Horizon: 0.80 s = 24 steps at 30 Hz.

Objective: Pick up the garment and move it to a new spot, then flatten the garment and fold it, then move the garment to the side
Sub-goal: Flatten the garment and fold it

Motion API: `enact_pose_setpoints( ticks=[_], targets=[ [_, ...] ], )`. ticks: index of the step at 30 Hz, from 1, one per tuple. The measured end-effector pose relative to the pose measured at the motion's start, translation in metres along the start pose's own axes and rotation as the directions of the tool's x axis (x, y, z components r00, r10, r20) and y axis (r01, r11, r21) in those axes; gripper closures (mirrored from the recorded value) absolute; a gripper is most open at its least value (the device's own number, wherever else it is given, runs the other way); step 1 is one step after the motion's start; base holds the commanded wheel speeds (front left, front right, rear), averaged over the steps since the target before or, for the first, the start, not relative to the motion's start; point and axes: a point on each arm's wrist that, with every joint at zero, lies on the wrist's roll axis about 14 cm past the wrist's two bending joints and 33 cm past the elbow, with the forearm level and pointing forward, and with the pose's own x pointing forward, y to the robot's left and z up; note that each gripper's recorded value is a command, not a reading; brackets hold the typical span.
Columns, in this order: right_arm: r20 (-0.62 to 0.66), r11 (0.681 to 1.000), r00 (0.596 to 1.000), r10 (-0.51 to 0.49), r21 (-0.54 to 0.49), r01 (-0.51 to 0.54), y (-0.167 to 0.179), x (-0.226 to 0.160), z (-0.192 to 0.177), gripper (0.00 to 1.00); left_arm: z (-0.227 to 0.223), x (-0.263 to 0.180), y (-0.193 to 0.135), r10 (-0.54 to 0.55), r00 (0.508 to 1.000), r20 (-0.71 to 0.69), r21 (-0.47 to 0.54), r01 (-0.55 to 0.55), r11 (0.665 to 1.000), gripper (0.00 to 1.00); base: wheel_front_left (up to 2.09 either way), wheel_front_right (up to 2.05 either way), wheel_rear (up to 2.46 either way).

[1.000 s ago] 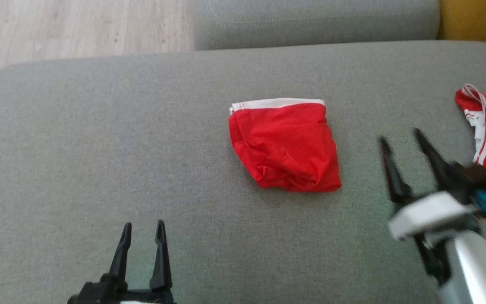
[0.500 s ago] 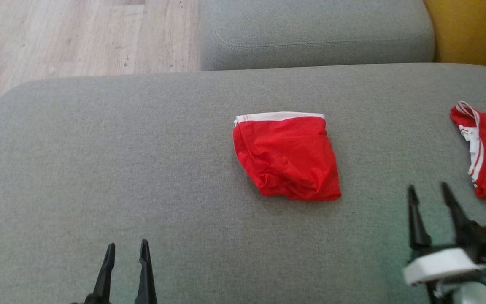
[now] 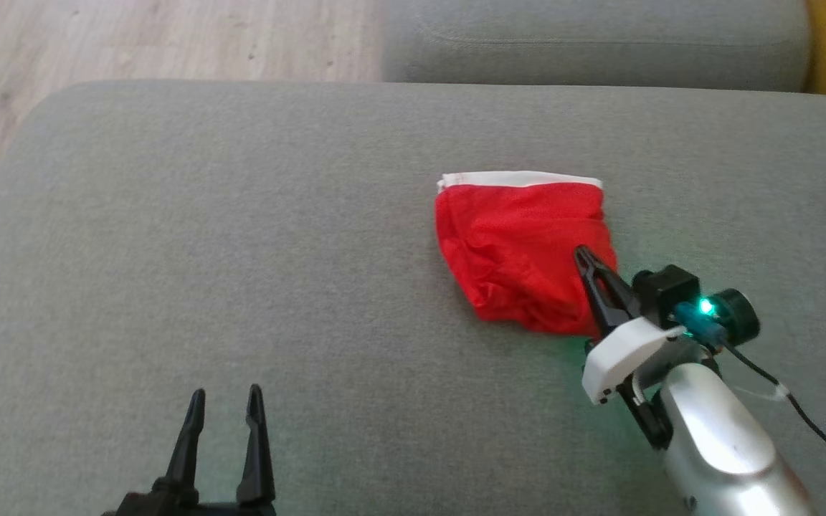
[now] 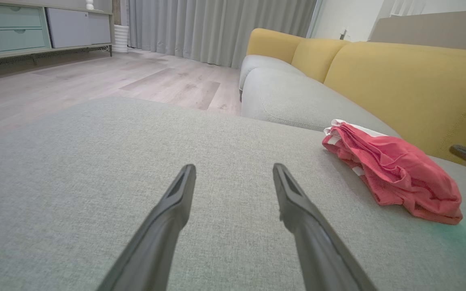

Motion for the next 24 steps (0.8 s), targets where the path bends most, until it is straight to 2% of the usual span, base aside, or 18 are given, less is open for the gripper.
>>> enact_pose_setpoints(
  ticks=[9,18,24],
  targets=[
    [-0.087,0.992,0.989,0.12,-0.022,-0.123,0.038,0.012,-0.027,1.0,0.0,-0.006,0.009,0.042,0.999,0.003,-0.011,-0.042,0.999,0.0,0.0,0.0,0.0],
    [-0.134,0.968,0.96,0.244,-0.026,-0.25,0.078,0.003,-0.044,1.0,0.0,-0.006,0.01,0.05,0.999,0.002,-0.017,-0.05,0.999,0.0,0.0,0.0,0.0],
    [-0.11,0.97,0.964,0.243,0.004,-0.244,0.08,0.001,-0.037,1.0,0.001,-0.003,0.006,0.036,0.999,0.004,-0.015,-0.036,0.999,0.0,0.0,0.0,0.0]
  ],
)
